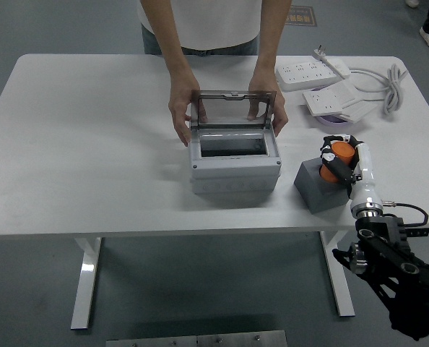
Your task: Fetch the battery,place it into the box,close the lid of the box
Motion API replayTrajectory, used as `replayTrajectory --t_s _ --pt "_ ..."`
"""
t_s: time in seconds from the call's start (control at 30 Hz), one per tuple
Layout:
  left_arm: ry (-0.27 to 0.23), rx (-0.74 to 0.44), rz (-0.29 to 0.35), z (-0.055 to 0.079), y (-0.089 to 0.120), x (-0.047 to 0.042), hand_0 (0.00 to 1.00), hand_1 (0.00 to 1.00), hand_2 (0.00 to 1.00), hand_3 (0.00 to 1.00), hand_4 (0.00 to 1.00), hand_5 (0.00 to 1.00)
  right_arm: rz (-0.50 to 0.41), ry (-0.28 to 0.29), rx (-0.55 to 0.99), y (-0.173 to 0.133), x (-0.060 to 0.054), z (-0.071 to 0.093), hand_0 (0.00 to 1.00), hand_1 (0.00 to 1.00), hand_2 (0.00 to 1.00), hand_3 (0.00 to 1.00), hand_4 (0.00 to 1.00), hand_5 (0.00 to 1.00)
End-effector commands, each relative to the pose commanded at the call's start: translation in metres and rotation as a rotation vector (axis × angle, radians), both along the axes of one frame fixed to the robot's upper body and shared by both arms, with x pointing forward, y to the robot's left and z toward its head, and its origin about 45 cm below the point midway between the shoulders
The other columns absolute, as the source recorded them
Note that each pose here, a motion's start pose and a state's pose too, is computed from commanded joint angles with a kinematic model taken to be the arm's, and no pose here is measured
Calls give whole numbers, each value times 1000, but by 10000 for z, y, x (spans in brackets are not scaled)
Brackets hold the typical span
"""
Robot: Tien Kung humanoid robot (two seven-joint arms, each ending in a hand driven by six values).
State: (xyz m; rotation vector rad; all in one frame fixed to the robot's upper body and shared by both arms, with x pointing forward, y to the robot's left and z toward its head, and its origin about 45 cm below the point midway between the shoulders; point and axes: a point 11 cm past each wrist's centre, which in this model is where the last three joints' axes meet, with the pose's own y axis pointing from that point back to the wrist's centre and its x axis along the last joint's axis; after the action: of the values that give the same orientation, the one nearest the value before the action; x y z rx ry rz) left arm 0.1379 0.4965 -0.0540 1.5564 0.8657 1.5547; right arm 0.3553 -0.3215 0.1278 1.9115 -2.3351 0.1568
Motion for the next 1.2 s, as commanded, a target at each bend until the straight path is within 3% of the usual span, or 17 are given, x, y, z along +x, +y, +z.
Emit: replayTrajectory --t_s 0.1,0.13,0.57,1.0,1.2 --pt "0 2 0 4 6 1 599 700 596 563 601 35 0 -8 -1 -6 22 33 296 279 350 326 87 2" --pt "0 3 0 4 7 1 599 700 596 563 601 36 0 -10 -2 -7 28 42 260 239 347 327 39 2" --pt "2 5 -1 3 2 3 600 700 600 563 609 45 29 -44 -64 6 179 294 239 247 343 323 18 2" --pt "5 9 4 9 20 -13 601 701 605 566 618 50 123 -67 -374 150 464 815 227 242 337 317 2 2" --pt "8 11 7 12 28 -22 602 701 606 566 621 55 162 -62 -561 303 567 947 205 234 333 314 2 2"
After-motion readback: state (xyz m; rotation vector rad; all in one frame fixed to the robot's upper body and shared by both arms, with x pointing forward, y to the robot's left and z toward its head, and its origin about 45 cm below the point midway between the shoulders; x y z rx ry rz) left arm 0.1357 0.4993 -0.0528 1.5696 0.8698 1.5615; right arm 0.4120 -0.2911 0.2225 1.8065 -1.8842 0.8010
